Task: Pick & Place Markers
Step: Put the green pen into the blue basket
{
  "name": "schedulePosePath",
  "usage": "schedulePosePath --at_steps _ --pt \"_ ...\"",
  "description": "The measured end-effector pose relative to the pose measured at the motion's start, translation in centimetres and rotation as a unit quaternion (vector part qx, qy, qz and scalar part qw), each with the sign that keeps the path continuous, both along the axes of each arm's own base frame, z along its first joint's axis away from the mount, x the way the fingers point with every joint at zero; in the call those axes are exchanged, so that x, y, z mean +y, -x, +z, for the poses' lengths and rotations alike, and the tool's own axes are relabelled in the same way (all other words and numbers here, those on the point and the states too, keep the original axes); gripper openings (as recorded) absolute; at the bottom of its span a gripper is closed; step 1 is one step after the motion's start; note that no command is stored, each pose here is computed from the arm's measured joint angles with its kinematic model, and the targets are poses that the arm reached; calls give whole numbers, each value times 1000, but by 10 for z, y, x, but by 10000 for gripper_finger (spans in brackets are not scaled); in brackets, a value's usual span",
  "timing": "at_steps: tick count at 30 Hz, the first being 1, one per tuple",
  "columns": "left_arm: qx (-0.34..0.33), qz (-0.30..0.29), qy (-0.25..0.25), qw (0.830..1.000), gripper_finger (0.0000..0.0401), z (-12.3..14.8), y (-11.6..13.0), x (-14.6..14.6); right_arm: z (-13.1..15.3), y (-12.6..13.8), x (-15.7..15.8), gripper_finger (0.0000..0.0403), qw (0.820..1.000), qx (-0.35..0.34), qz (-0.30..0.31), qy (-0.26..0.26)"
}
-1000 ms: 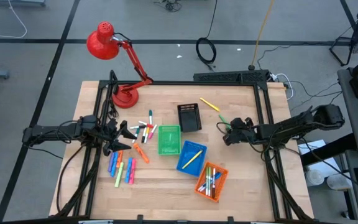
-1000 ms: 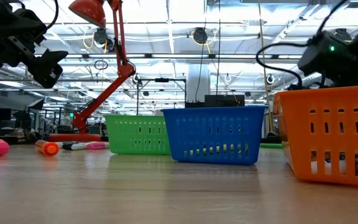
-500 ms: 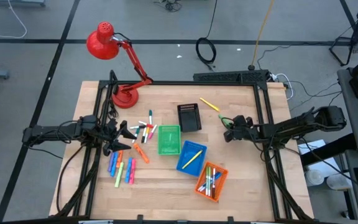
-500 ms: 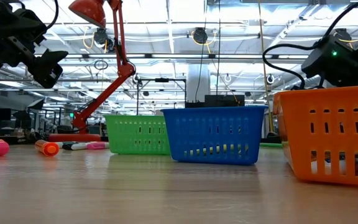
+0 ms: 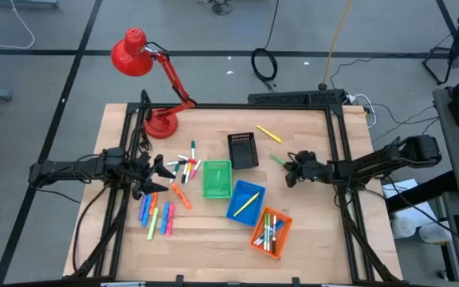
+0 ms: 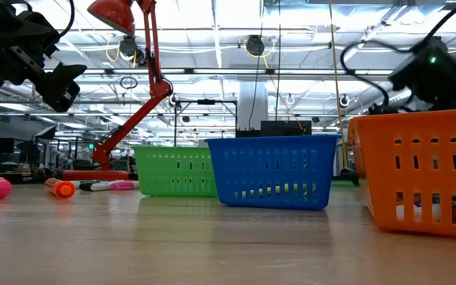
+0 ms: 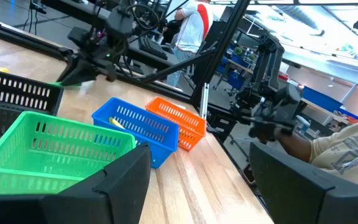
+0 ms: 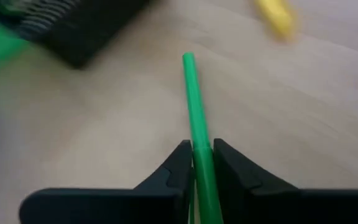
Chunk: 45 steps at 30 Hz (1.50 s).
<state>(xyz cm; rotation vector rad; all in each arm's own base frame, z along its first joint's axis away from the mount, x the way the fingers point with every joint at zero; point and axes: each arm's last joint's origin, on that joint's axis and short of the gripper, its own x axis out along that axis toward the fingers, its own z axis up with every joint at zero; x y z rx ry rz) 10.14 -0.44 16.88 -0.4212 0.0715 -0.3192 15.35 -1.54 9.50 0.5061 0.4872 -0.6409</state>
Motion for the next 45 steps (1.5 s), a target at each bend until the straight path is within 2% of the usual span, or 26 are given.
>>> schedulePosePath --at_steps 5,9,14,17,22,27,31,36,40,45 --pt "0 0 0 1000 274 0 0 0 27 -15 4 36 988 -135 72 20" --pt "0 0 0 1000 274 0 0 0 47 -21 15 25 960 -238 145 19" --pt "0 0 0 1000 274 0 0 0 66 -33 36 15 939 -277 202 19" --pt "0 0 0 1000 274 0 0 0 74 -47 51 1 937 -255 236 28" --pt "0 0 0 1000 274 0 0 0 89 -72 71 8 925 -241 285 69" --pt "0 0 0 1000 273 0 0 0 87 -71 74 23 925 -206 304 93" --pt "0 0 0 1000 273 0 0 0 72 -64 69 56 941 -103 310 86" --pt "0 0 0 1000 274 0 0 0 47 -51 60 117 936 55 331 104" --pt "0 0 0 1000 274 0 0 0 43 -51 48 151 943 81 311 92" --pt "0 0 0 1000 274 0 0 0 44 -54 38 161 930 78 343 106"
